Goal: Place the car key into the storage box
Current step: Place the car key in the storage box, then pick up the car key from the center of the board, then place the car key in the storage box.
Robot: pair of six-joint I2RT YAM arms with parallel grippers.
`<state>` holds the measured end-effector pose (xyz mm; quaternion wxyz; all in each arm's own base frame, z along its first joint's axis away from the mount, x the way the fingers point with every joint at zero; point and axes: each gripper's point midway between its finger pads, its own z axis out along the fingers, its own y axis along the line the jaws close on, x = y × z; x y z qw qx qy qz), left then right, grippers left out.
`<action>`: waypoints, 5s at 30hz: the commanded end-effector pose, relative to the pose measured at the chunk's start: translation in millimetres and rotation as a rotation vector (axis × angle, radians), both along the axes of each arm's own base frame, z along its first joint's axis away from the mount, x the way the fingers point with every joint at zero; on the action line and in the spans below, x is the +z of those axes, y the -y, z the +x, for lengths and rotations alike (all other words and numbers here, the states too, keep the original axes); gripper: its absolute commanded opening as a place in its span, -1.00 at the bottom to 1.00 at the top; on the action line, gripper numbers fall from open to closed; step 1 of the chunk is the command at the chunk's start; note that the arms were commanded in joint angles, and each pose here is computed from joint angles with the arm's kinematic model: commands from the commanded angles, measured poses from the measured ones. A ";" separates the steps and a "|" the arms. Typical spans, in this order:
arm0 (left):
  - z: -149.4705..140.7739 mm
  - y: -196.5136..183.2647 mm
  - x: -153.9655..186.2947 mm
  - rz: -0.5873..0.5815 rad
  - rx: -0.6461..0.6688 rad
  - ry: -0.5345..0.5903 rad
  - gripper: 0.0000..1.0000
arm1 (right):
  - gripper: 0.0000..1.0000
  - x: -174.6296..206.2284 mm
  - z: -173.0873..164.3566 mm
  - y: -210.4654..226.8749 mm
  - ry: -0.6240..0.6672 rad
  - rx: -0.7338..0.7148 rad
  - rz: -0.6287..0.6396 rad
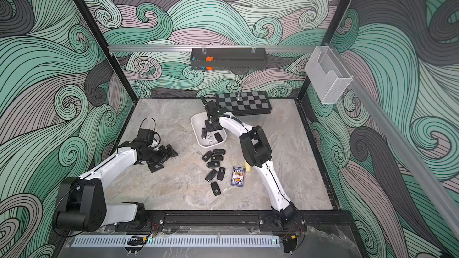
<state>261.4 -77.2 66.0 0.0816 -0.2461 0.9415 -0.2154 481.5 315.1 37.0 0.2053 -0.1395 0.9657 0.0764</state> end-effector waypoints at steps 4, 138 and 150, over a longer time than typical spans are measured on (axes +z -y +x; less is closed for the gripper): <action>4.5 -7.3 12.5 0.034 -0.013 0.026 0.95 | -0.26 -6.3 -0.9 -0.5 -0.020 -0.019 0.001; 71.5 55.3 54.2 -0.169 0.007 0.121 0.95 | -0.36 129.3 -135.1 13.1 0.137 0.170 0.166; 69.3 39.9 55.1 -0.051 -0.064 0.125 0.95 | -0.35 86.2 -17.8 -42.0 0.092 0.107 0.240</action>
